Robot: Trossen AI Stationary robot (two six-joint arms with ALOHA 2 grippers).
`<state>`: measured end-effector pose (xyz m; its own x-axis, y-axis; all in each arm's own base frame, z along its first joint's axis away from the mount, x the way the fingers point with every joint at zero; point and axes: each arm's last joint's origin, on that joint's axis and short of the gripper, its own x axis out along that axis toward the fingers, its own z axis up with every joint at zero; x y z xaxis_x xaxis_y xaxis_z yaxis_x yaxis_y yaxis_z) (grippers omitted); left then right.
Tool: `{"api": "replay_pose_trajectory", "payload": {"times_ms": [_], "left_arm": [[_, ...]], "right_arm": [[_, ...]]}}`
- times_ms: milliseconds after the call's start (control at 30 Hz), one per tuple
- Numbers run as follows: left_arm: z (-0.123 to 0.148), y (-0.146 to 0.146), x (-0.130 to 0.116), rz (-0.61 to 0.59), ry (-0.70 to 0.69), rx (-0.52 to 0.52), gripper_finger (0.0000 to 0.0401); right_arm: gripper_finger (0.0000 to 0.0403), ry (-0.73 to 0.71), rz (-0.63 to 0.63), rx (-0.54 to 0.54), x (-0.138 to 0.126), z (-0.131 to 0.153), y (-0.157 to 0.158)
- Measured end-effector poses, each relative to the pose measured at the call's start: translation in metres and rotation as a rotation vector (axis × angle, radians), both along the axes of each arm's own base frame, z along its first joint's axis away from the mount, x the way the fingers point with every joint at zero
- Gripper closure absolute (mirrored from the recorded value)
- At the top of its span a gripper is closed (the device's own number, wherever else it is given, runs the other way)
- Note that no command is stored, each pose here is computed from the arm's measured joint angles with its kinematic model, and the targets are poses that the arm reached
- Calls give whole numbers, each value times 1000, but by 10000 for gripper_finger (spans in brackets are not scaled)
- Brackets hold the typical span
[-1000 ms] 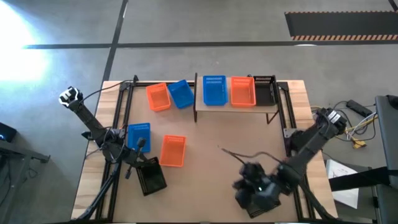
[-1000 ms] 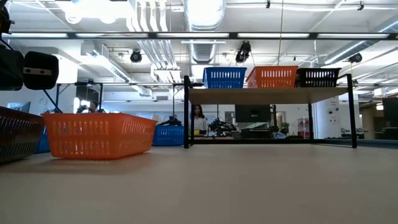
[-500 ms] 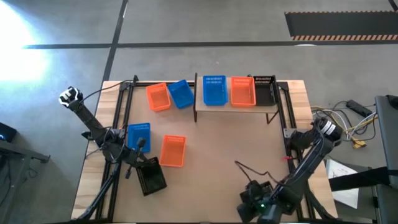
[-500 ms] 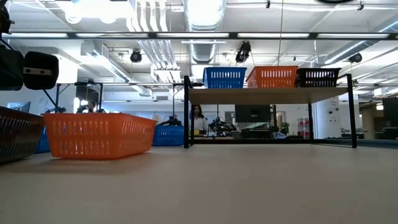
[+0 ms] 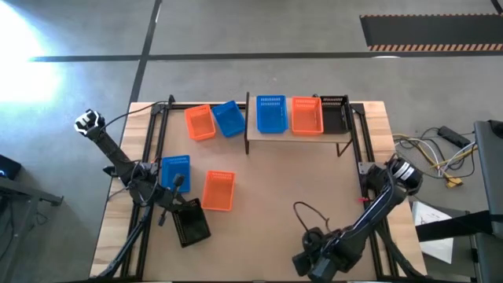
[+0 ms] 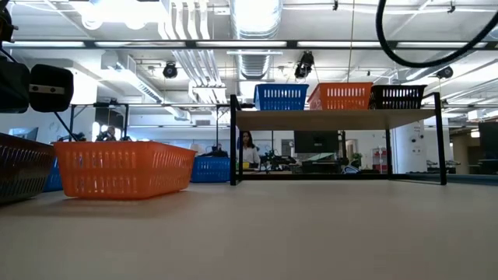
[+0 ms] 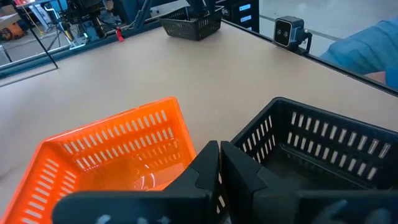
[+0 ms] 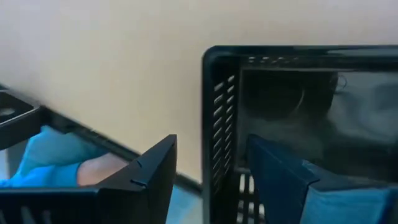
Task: Stack baskets on shelf by color
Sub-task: Stack the right black bin on top of the black bin on the shelf
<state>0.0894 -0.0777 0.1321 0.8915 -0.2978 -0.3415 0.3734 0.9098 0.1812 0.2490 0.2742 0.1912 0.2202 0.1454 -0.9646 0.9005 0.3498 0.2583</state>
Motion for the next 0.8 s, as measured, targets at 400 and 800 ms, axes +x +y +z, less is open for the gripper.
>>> {"api": "replay_pose_trajectory", "payload": {"times_ms": [400, 800], "left_arm": [[0, 0, 0, 0, 0, 0, 401], [0, 0, 0, 0, 0, 0, 401]], "right_arm": [[319, 87, 194, -17, 5, -26, 4], [390, -17, 861, -156, 12, -17, -11]]}}
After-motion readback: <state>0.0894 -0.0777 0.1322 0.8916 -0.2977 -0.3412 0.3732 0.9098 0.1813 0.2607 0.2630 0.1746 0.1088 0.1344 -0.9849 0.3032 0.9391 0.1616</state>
